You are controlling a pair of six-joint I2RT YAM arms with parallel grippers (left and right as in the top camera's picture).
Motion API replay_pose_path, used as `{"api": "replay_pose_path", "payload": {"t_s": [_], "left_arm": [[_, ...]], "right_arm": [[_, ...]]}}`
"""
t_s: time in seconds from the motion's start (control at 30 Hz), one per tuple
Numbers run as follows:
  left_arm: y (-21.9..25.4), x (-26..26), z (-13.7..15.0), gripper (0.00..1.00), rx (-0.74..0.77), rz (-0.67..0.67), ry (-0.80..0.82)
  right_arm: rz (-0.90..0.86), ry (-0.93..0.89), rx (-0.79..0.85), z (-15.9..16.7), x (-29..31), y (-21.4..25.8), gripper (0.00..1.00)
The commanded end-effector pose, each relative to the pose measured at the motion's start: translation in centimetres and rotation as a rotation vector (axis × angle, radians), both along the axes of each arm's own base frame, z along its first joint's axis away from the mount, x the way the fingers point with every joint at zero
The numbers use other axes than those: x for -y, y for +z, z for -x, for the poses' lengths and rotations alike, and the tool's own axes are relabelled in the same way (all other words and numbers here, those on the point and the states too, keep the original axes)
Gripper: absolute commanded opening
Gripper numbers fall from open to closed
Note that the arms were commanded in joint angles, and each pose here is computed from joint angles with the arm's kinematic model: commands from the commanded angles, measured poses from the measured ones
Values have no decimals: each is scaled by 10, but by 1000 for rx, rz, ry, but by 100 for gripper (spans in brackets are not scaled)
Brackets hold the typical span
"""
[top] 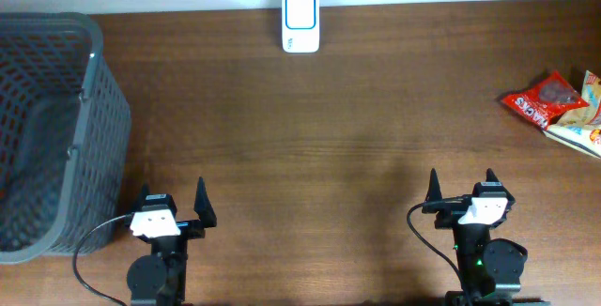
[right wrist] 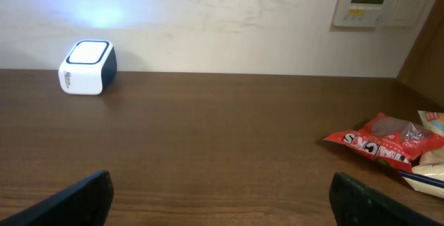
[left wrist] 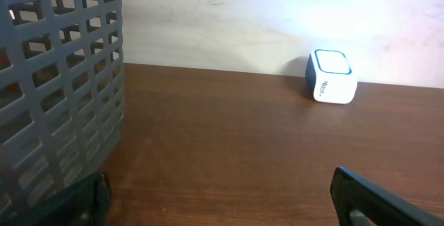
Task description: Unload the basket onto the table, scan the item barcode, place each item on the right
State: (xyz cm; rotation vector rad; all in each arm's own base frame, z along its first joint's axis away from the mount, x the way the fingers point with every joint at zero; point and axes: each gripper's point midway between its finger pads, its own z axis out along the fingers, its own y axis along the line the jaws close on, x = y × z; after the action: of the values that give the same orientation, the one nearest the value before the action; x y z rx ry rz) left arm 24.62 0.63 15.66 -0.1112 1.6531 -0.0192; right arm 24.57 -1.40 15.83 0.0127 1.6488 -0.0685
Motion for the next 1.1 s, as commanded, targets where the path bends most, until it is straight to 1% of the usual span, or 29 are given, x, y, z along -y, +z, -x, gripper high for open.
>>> {"api": "replay_pose_path", "payload": {"t_s": [0.0, 0.77, 0.93, 1.07], "left_arm": [[-2, 1, 0, 99, 1, 5, -4], [-1, 2, 0, 99, 1, 1, -7], [-2, 4, 0, 99, -6, -73, -30], [-2, 4, 0, 99, -6, -80, -31]], "right_arm": [[8, -8, -1, 0, 1, -3, 98], [8, -8, -1, 0, 1, -3, 98], [8, -8, -1, 0, 1, -3, 98], [8, -8, -1, 0, 1, -3, 98]]}}
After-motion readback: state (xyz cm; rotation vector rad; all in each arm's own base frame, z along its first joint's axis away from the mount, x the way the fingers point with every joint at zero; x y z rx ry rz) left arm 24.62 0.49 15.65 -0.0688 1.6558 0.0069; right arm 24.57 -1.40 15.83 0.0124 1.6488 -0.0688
